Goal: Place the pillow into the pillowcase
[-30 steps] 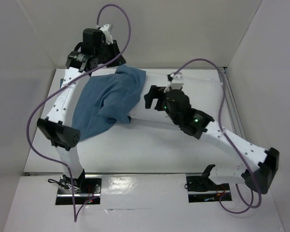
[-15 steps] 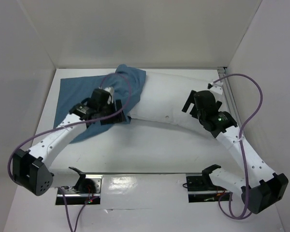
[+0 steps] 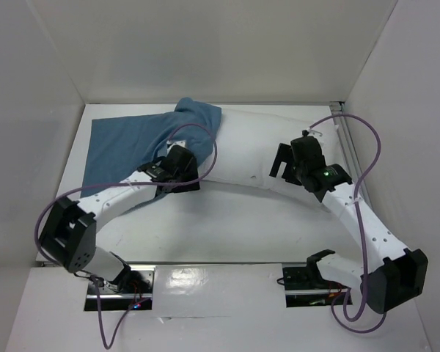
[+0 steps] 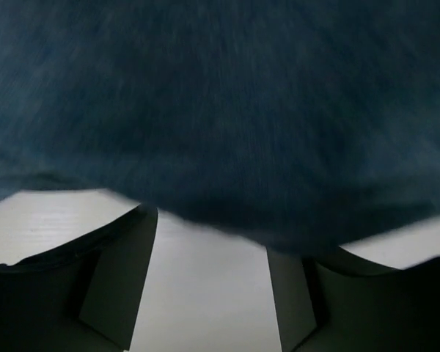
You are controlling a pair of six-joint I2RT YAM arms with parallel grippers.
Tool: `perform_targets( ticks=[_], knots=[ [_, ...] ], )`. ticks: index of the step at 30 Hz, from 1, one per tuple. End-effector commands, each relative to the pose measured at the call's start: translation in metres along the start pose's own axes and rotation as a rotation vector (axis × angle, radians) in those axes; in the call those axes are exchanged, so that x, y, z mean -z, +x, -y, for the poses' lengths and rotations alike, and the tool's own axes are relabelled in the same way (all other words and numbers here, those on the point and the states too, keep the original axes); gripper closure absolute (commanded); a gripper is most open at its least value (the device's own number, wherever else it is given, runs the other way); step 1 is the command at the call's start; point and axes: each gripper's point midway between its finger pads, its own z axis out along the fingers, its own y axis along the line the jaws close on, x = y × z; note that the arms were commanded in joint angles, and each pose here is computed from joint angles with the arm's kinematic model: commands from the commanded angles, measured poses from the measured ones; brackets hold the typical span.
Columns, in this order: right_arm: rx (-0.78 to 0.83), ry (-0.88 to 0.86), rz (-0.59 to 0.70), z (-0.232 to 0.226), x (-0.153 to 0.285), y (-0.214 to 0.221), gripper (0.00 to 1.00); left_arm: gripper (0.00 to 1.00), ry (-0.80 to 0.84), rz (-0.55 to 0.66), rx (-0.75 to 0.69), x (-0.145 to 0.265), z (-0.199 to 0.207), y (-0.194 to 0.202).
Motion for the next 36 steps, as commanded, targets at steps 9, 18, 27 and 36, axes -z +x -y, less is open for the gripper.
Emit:
perform_targets(
  ticks=[9,18,27,36],
  knots=[
    [0.024,0.023,-0.026,0.000,-0.041,0.009,0.10,0.81,-0.197,0.125,0.020,-0.025,-0.013,-0.049],
    [0.067,-0.036,-0.024,-0.018,-0.066,0.006,1.00,1.00,0.119,0.072,-0.088,-0.002,0.067,-0.068],
    [0.044,-0.330,0.249,-0.110,-0.018,-0.146,1.00,1.00,0.598,0.237,-0.230,0.106,0.218,-0.200],
    [0.060,-0.426,0.150,-0.135,-0.002,-0.081,1.00,1.00,0.779,-0.039,-0.160,0.068,0.214,-0.135]
  ],
)
